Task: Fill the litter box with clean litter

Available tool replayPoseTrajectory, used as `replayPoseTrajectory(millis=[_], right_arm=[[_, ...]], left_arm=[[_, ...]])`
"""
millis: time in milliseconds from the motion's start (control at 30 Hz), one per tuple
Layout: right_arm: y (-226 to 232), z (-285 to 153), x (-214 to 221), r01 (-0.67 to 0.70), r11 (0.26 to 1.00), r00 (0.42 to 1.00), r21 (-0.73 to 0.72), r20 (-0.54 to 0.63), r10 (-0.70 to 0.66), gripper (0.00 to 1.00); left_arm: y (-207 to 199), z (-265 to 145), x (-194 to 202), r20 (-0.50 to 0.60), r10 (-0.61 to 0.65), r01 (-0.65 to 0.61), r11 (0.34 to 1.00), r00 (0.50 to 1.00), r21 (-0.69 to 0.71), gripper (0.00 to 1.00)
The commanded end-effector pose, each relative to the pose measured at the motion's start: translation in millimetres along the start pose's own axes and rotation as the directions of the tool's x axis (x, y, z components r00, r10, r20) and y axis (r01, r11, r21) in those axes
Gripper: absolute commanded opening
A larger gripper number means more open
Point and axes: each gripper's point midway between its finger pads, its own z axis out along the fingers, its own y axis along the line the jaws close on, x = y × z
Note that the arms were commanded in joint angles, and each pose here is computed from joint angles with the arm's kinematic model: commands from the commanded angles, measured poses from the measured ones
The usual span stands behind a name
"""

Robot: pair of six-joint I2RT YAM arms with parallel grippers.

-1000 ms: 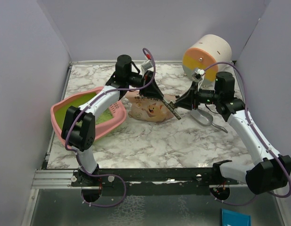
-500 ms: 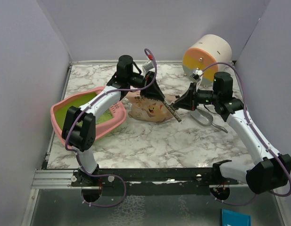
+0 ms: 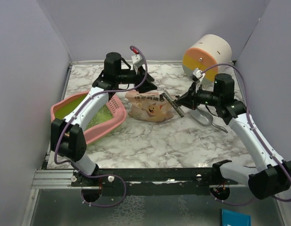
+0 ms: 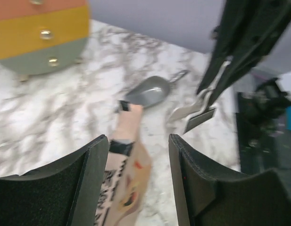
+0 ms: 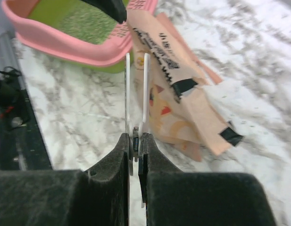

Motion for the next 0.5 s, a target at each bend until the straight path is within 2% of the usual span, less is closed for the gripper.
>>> replayPoseTrajectory(millis=[0, 67, 233, 333, 467], right_arm=[[-14.7, -24.0, -42.4, 0.293, 0.938, 0.949, 0.185, 0.058, -0.309, 0.01], [-19.5, -24.0, -47.1, 0.384, 0.901, 0.916, 0.203, 0.040, -0.399, 0.01], [-29.5, -8.3, -45.9, 0.540, 0.825, 0.840, 0.167, -0.048, -0.540, 0.01], [-35.1, 1.9, -45.7, 0.588, 0.795, 0.809, 0.149, -0.092, -0.581, 0.01], [-52.0, 11.1, -46.9, 0.619, 0.772, 0.785, 0.148, -0.156, -0.600, 0.01]], left_arm=[[51.7, -41.9, 4.4, -0.211, 0.218, -0.287, 0.875, 0.953, -0.390, 0.57], [65.8, -55.1, 18.3, -0.302, 0.245, -0.365, 0.815, 0.921, -0.451, 0.56], [66.2, -54.7, 53.2, -0.431, 0.299, -0.469, 0.801, 0.851, -0.372, 0.57], [73.0, -56.3, 72.9, -0.505, 0.316, -0.528, 0.770, 0.803, -0.358, 0.59], [85.1, -60.8, 79.0, -0.550, 0.341, -0.590, 0.716, 0.762, -0.373, 0.62]])
